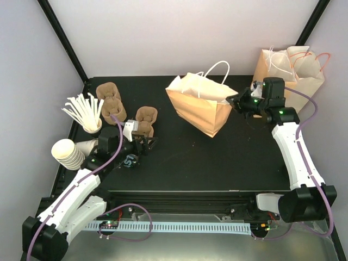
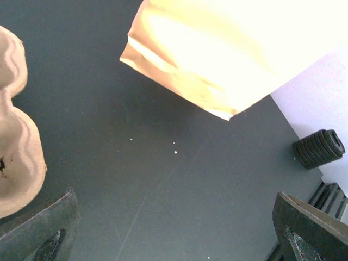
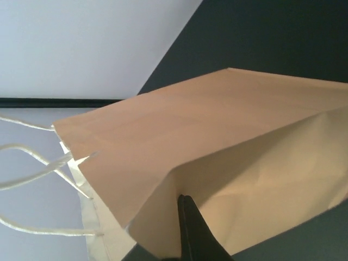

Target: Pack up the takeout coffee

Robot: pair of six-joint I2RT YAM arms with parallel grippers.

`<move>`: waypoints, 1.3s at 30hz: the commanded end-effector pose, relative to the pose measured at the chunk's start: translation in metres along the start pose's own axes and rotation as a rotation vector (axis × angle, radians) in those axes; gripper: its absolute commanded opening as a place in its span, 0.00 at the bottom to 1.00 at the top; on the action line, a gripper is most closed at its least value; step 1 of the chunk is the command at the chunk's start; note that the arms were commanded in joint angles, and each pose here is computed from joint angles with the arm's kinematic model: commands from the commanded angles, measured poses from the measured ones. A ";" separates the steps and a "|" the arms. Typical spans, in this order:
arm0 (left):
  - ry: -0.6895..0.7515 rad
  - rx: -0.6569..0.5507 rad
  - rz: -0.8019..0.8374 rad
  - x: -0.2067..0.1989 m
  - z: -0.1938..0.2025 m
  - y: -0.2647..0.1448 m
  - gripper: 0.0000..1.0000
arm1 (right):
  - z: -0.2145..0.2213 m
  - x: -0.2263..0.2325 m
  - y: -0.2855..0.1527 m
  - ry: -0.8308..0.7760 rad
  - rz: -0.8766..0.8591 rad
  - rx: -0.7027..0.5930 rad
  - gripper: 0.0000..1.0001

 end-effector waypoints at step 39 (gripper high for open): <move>0.026 -0.040 -0.448 0.033 -0.021 -0.044 0.99 | 0.022 0.039 0.016 -0.367 -0.005 0.040 1.00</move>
Point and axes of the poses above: each gripper's point midway between its finger pads, its own y axis out along the fingers, its own x axis along the line the jaws close on, z = x × y, the point moved 5 cm from there along -y, back along the fingers, and after that the axes turned 15 degrees about y, right-handed, at the moved point
